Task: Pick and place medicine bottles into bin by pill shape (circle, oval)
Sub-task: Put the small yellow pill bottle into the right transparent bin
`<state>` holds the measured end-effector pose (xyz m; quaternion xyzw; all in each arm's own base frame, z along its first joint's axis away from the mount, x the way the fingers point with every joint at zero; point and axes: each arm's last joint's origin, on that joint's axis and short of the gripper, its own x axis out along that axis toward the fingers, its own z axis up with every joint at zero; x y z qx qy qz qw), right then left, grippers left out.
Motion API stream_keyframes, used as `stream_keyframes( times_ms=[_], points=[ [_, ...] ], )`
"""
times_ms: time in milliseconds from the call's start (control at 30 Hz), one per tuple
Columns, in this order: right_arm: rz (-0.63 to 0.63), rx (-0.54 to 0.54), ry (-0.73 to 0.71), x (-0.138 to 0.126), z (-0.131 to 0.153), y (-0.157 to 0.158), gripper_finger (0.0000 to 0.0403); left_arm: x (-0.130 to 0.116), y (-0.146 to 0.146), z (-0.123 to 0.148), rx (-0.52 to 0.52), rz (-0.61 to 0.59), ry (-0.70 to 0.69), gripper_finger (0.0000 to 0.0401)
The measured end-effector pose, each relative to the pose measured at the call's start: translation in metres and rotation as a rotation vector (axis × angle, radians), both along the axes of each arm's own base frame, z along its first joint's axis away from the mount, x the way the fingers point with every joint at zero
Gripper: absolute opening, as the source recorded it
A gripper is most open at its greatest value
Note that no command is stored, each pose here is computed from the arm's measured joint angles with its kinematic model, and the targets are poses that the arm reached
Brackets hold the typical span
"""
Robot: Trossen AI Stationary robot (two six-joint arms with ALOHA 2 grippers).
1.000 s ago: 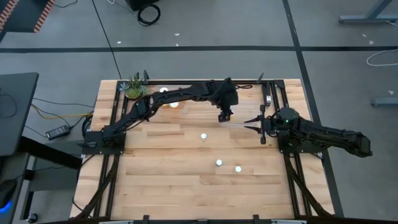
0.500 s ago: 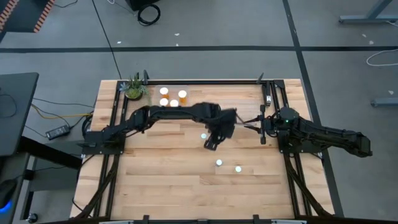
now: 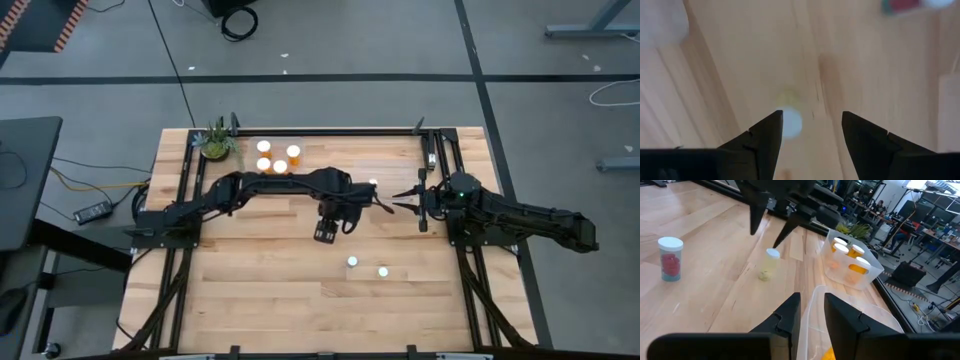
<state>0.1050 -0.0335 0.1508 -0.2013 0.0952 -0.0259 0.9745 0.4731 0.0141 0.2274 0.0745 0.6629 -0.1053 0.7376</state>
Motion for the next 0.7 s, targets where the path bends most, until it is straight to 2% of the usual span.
stream_keyframes(
  times_ms=[267,433,567,700],
  points=[
    [0.000,0.000,0.000,0.000,0.000,0.000,0.0093,-0.011,0.005,-0.016,-0.003,0.104,0.132,0.0212],
    [0.000,0.000,0.000,0.000,0.000,0.000,0.0093,-0.017,0.006,-0.050,0.040,0.131,0.222,0.0225],
    [0.000,0.000,0.000,0.000,0.000,0.000,0.0093,-0.018,0.007,-0.060,0.045,0.135,0.223,0.0244],
    [0.000,0.000,0.000,0.000,0.000,0.000,0.0093,-0.011,0.008,-0.060,0.042,0.151,0.148,0.0255]
  ],
)
